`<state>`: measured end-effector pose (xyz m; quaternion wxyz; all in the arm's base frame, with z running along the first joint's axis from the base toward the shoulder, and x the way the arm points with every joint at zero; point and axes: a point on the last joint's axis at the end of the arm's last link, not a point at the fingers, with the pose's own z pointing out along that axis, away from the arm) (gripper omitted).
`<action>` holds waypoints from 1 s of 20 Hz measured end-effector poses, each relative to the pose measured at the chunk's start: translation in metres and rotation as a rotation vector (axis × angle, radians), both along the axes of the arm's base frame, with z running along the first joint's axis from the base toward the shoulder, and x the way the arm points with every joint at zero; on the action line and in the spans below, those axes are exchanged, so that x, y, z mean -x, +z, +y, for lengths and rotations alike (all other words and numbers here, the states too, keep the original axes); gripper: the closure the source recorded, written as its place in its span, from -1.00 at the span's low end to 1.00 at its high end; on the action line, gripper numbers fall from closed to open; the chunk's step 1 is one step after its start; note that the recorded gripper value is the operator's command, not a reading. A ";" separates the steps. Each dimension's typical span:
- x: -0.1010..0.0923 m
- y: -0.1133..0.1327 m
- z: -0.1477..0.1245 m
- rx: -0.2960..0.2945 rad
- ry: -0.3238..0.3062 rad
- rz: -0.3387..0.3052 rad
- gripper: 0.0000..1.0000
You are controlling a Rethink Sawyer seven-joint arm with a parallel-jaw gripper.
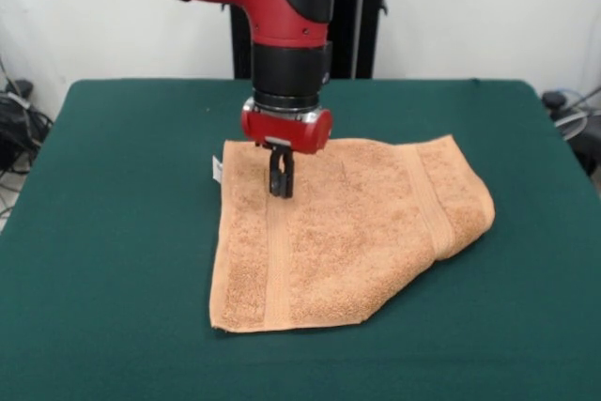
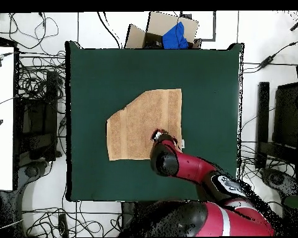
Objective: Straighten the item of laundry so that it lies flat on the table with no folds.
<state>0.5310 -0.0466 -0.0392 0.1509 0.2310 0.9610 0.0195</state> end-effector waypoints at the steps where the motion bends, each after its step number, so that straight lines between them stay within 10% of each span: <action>1: 0.002 0.000 0.000 0.000 0.004 0.003 1.00; 20: 0.067 -0.016 -0.028 0.073 0.052 0.112 1.00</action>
